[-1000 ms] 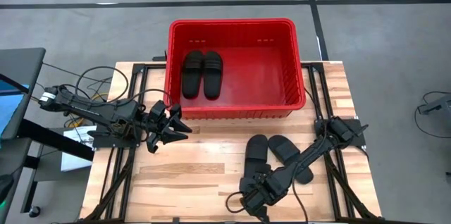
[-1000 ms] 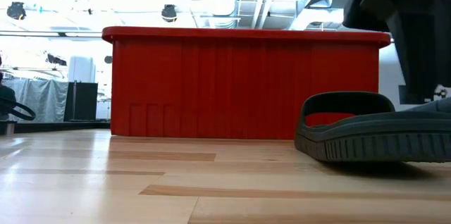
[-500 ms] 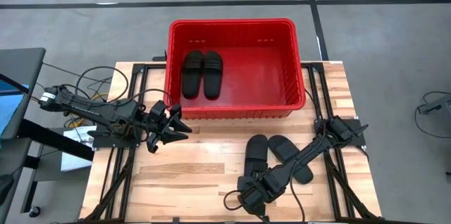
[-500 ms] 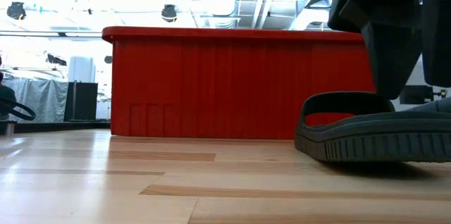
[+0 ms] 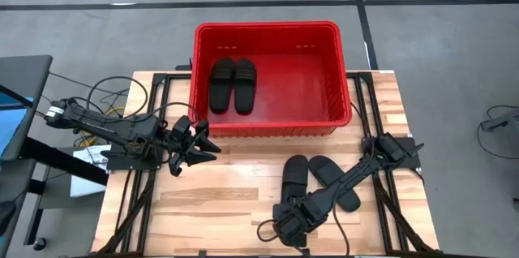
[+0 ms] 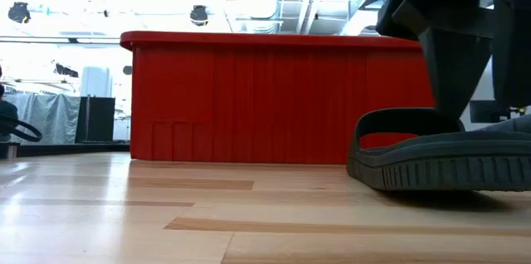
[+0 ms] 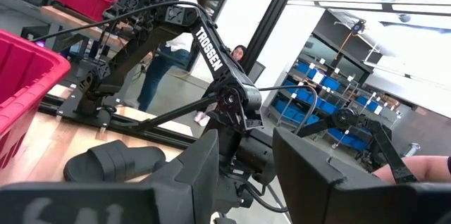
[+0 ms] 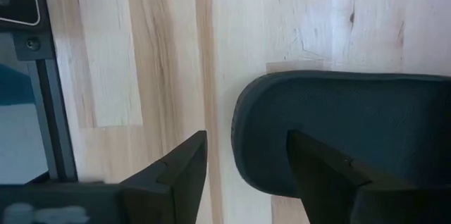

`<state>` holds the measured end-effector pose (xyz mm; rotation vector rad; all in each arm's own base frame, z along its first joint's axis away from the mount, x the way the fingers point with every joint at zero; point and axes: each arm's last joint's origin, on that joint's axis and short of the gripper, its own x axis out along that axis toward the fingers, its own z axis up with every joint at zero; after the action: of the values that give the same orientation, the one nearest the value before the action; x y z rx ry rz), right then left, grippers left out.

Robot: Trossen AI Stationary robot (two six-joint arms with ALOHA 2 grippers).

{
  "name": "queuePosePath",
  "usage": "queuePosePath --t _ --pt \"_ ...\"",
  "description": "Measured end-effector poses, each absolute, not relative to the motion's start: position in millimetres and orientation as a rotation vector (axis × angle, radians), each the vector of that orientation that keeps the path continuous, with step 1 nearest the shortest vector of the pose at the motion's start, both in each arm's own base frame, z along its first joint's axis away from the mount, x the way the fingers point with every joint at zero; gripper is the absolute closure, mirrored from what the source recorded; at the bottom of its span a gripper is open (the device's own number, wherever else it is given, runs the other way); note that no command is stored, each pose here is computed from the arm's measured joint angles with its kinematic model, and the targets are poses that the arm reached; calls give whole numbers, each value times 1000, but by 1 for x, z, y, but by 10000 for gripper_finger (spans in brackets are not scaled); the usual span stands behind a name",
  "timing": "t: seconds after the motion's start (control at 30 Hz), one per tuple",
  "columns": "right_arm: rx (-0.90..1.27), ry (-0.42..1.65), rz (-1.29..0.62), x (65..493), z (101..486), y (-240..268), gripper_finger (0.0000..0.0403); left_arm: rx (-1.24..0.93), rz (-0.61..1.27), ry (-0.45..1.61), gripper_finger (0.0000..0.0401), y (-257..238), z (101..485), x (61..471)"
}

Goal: Pick and place slides into bin
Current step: Put the black slide into the red container

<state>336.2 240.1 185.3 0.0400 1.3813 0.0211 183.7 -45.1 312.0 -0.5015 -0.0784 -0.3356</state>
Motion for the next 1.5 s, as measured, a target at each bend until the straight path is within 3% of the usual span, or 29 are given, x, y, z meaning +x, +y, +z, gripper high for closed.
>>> queuePosePath --t 0.33,1.13,1.5 --pt "43 1381 19 336 185 240 220 -502 -336 -79 276 -45 312 184" --pt "40 1482 -110 342 129 248 226 -501 -336 -77 276 -45 312 184" --pt "33 1475 -127 342 127 247 267 -501 -336 -78 276 -45 312 184"
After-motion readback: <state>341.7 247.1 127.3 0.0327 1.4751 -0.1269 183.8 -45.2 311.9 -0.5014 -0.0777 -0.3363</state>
